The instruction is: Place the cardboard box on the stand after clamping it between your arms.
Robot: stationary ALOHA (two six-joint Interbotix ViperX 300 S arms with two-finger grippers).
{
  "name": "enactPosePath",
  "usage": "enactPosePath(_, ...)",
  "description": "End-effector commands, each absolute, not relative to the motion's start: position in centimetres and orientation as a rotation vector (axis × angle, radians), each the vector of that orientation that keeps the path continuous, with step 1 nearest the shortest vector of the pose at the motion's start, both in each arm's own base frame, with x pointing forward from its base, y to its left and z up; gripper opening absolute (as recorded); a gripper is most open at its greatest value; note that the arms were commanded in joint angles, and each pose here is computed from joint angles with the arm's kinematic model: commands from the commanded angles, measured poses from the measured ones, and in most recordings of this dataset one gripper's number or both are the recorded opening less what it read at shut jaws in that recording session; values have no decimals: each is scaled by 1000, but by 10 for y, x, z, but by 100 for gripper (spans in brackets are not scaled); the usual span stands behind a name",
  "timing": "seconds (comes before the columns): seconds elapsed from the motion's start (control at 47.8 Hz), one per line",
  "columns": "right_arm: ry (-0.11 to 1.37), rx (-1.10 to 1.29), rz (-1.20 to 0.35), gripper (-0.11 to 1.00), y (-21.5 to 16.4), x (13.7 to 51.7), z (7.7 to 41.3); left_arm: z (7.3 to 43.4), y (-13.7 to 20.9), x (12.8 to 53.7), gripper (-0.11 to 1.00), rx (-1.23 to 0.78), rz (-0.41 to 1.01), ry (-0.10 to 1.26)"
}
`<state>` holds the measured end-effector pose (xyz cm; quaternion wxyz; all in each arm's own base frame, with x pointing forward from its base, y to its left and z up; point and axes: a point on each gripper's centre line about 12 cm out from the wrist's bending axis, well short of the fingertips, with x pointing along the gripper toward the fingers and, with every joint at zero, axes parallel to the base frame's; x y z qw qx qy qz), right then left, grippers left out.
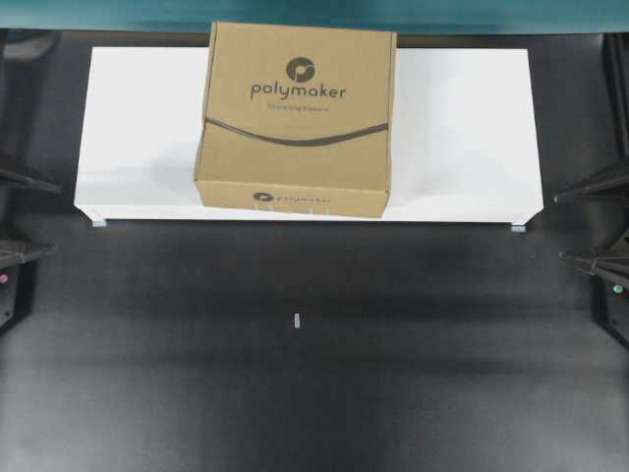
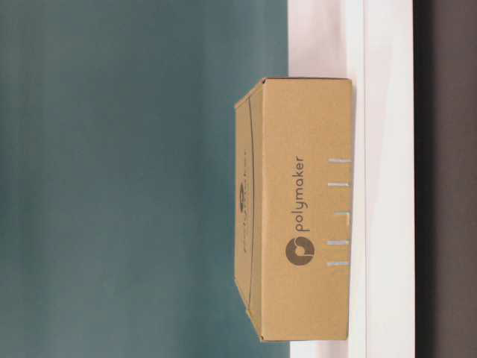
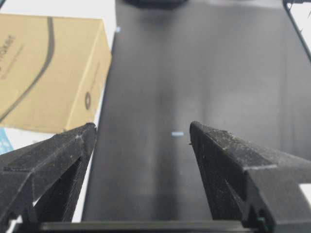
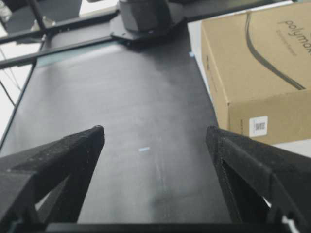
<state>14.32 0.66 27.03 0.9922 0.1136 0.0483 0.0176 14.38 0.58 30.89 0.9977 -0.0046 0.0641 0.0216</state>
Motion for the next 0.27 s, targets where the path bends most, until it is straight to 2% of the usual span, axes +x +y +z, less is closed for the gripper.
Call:
enactPosePath(0.0, 98, 226, 43, 81, 8, 145, 270, 314, 5, 145, 75, -10, 40, 113)
enactPosePath(0.251, 93, 225, 43, 81, 8, 144, 269, 317, 5, 143, 75, -10, 39, 90)
